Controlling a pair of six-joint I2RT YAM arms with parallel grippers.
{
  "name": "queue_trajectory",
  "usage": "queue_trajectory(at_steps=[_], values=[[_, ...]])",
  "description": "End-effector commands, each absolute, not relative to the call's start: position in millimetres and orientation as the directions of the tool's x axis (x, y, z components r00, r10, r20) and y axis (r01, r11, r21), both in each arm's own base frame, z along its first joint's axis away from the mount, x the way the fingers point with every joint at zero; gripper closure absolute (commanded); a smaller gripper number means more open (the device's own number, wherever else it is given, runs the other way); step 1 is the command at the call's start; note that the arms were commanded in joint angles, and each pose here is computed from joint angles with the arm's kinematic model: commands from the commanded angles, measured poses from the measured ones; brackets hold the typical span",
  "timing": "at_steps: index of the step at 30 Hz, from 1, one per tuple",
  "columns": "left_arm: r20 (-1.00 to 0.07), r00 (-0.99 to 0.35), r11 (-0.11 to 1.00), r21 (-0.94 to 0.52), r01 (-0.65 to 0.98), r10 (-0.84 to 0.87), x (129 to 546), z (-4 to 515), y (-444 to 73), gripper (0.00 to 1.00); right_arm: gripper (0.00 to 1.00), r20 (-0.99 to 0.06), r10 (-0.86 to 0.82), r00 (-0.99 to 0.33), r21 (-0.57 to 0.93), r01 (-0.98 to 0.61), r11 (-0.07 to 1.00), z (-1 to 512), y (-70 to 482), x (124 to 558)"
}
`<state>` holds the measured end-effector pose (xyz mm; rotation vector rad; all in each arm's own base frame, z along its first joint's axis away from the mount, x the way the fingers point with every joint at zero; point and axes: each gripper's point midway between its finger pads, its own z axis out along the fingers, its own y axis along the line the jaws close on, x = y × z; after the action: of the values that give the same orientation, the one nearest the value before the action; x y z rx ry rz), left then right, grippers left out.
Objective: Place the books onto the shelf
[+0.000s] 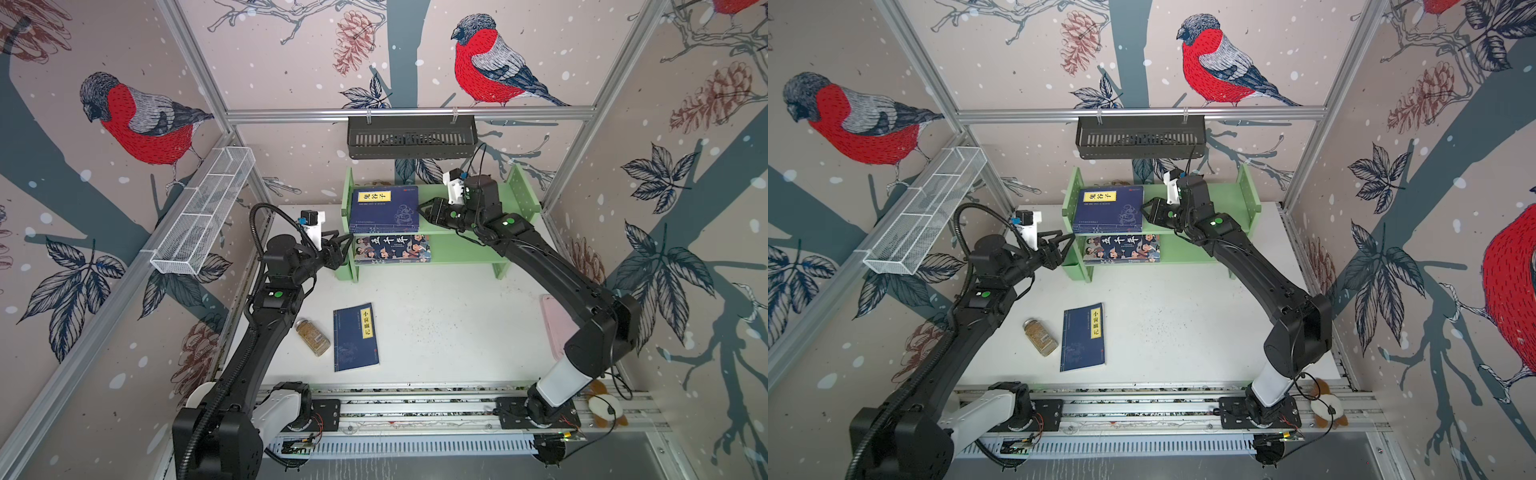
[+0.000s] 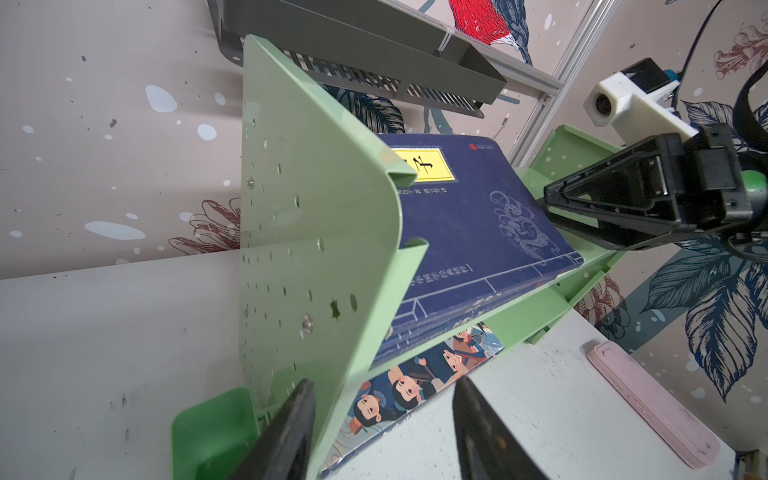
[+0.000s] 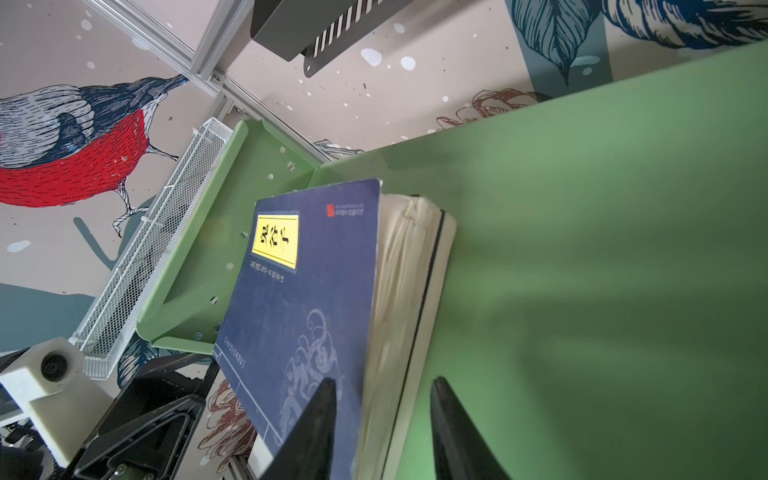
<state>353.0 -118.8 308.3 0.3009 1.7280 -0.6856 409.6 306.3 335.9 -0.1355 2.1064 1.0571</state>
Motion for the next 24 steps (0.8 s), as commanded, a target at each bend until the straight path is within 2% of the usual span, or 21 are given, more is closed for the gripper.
queue_trajectory(at_steps=[1, 14, 24], values=[[-0.954, -0.267, 0.785, -0.270, 0.558, -0.139, 349, 310, -122, 0.46, 0.60, -0.699, 0.222, -0.680, 0.631, -0.439, 0.639, 345, 308, 413], [-0.949, -0.294, 0.770, -0.273, 0.576, -0.115, 336, 304, -125, 0.46, 0.63, -0.712, 0.188, -0.677, 0.622, -0.483, 0.617, 349, 321, 422], [-0.948, -0.304, 0.773, -0.266, 0.576, -0.099, 328, 298, -124, 0.46, 0.76, -0.715, 0.160, -0.681, 0.601, -0.482, 0.638, 340, 324, 431]])
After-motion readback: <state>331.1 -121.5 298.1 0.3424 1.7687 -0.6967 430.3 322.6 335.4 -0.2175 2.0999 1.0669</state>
